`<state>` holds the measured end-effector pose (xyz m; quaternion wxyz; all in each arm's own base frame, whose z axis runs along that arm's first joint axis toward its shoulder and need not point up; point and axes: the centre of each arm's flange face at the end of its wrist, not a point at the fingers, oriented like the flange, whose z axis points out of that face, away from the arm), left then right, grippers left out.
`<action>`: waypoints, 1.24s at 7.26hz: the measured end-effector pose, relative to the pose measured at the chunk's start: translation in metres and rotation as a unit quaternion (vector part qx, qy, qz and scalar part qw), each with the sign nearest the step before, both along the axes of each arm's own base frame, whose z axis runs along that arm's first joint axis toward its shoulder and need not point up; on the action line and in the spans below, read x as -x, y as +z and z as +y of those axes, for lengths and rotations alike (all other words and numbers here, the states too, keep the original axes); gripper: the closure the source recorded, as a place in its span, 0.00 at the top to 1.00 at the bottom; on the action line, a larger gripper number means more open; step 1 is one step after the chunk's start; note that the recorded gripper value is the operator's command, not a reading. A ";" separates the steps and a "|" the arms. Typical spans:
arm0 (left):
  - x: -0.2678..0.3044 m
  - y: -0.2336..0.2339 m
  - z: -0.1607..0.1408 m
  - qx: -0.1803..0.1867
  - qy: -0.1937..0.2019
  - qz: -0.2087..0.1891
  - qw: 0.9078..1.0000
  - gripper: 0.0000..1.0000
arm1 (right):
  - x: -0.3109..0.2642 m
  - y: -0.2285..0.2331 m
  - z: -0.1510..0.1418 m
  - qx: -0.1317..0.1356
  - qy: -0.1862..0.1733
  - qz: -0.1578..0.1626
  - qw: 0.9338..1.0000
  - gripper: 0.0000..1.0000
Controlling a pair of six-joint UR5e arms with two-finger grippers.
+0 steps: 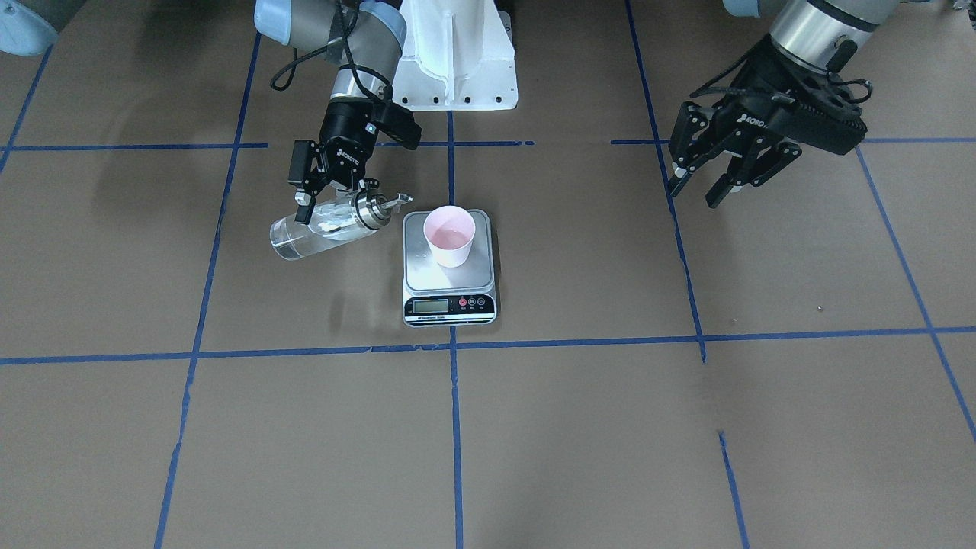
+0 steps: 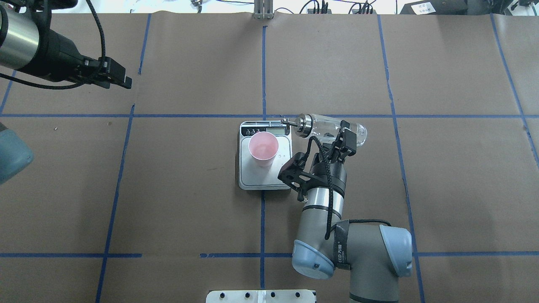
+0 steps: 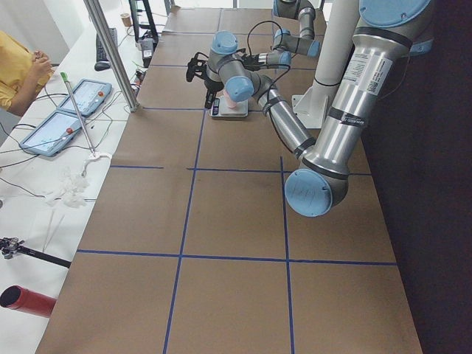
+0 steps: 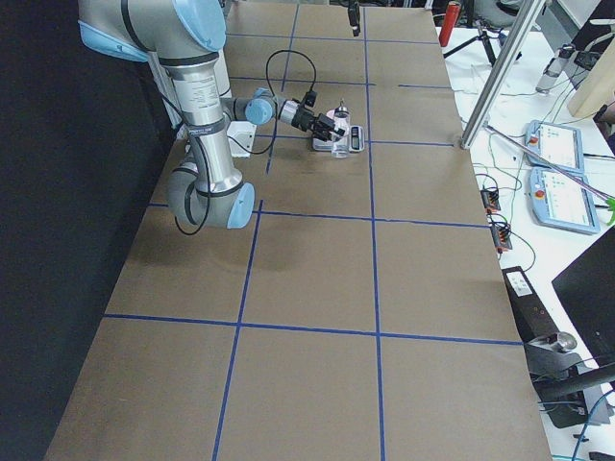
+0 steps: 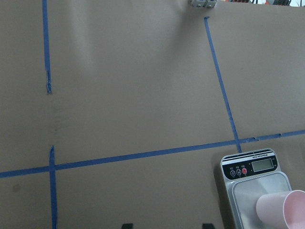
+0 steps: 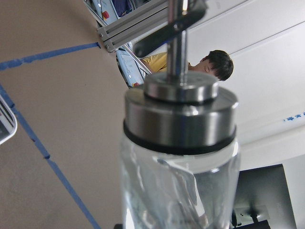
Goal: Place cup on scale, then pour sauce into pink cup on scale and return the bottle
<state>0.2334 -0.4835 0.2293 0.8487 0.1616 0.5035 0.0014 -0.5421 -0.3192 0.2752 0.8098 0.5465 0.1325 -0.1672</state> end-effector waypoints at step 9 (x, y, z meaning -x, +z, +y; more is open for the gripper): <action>-0.001 0.001 0.001 0.001 0.001 0.000 1.000 0.60 | 0.003 0.000 0.003 0.006 -0.043 0.182 0.982 0.00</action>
